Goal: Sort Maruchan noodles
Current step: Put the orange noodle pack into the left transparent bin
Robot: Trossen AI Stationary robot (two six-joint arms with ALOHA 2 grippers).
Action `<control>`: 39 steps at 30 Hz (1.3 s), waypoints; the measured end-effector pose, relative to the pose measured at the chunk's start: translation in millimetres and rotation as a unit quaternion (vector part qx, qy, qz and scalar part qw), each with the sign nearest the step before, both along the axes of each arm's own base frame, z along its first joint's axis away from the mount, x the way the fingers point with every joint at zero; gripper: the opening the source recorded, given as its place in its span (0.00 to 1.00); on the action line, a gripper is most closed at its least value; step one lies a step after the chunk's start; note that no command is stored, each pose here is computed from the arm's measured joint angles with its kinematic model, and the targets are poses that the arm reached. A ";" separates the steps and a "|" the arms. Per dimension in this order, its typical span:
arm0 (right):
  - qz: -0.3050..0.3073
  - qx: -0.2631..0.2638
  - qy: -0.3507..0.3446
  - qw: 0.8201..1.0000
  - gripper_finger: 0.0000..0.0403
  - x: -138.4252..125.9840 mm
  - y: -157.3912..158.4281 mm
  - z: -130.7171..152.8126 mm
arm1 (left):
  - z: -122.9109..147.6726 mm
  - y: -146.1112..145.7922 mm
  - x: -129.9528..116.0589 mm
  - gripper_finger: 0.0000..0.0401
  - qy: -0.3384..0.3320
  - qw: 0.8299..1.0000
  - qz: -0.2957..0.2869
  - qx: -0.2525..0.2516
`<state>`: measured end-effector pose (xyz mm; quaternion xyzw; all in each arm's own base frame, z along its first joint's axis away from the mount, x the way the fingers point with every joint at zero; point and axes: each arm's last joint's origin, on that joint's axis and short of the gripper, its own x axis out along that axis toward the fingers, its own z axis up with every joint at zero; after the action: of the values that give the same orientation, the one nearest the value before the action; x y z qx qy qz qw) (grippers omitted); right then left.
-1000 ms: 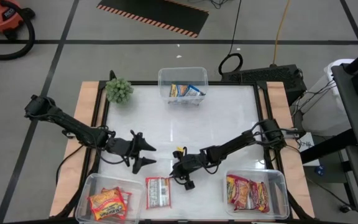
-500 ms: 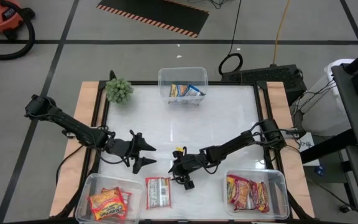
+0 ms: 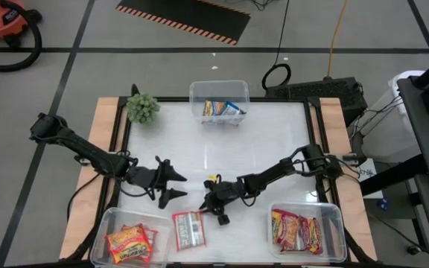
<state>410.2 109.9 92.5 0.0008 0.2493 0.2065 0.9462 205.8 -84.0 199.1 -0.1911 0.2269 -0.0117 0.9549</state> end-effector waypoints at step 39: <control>-0.155 -0.199 -0.059 0.966 0.00 -35.8 -45.1 137.4 | 1.8 -0.7 -1.7 0.73 -0.024 0.995 0.070 0.061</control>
<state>374.4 64.8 229.8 -0.1615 0.2259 0.0031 0.9607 204.1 -84.7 200.9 -0.1477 0.1901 0.0644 0.9684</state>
